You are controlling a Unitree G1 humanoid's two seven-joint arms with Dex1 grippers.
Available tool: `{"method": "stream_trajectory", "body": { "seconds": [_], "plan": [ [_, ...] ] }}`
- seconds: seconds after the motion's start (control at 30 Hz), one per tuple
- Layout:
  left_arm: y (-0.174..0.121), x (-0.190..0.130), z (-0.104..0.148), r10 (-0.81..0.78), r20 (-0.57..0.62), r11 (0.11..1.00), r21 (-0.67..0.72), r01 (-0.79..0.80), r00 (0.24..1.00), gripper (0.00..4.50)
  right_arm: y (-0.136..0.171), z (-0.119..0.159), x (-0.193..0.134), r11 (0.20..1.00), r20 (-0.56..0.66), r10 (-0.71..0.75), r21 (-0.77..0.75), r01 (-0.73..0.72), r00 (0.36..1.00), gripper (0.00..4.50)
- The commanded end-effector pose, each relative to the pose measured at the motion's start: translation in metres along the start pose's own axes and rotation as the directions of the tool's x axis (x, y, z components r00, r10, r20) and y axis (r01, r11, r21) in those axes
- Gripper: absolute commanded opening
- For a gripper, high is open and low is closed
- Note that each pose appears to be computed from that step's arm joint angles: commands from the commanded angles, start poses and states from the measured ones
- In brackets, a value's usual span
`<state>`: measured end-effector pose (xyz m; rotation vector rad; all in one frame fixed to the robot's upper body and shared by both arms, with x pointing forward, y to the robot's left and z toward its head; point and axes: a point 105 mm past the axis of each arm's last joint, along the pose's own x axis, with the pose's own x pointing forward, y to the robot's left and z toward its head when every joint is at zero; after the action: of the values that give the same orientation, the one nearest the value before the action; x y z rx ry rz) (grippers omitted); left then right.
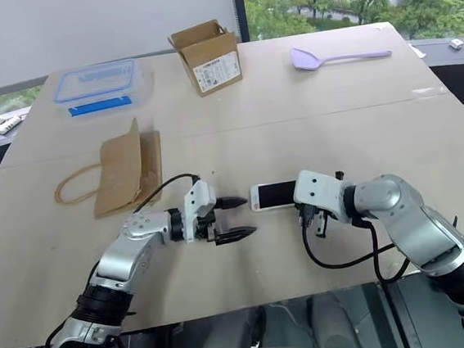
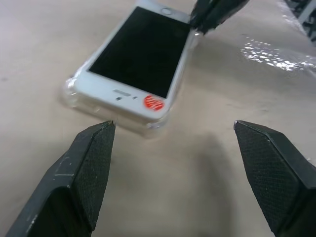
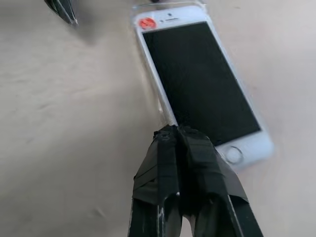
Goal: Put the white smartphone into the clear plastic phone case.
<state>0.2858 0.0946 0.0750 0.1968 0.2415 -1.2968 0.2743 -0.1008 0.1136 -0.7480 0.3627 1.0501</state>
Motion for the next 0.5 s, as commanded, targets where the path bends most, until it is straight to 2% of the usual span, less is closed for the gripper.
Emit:
{"method": "stream_trajectory", "body": {
  "seconds": [0.03,0.23,0.33,0.43,0.5],
  "plan": [
    [-0.008,0.003,0.001,-0.034,-0.004,0.999,0.011,0.034,0.999,3.93,-0.013,0.013,-0.011,0.997,0.042,-0.073,-0.018,0.074,0.996,0.04],
    [-0.007,0.001,0.002,-0.026,-0.008,1.0,0.01,0.026,1.0,3.93,-0.03,0.012,-0.04,0.984,-0.005,-0.179,-0.024,0.179,0.984,0.04],
    [-0.006,0.0,0.002,-0.024,-0.008,1.0,0.009,0.024,1.0,3.93,-0.038,-0.005,-0.047,0.973,-0.104,-0.23,-0.061,0.225,0.968,0.04],
    [-0.005,0.0,0.002,-0.023,-0.009,1.0,0.009,0.023,1.0,3.93,-0.039,-0.023,-0.039,0.971,-0.178,-0.233,-0.095,0.219,0.956,0.04],
    [-0.005,0.0,0.002,-0.025,-0.009,1.0,0.009,0.025,1.0,3.93,-0.032,-0.029,-0.025,0.977,-0.187,-0.196,-0.119,0.175,0.963,0.04]
  ]
}}
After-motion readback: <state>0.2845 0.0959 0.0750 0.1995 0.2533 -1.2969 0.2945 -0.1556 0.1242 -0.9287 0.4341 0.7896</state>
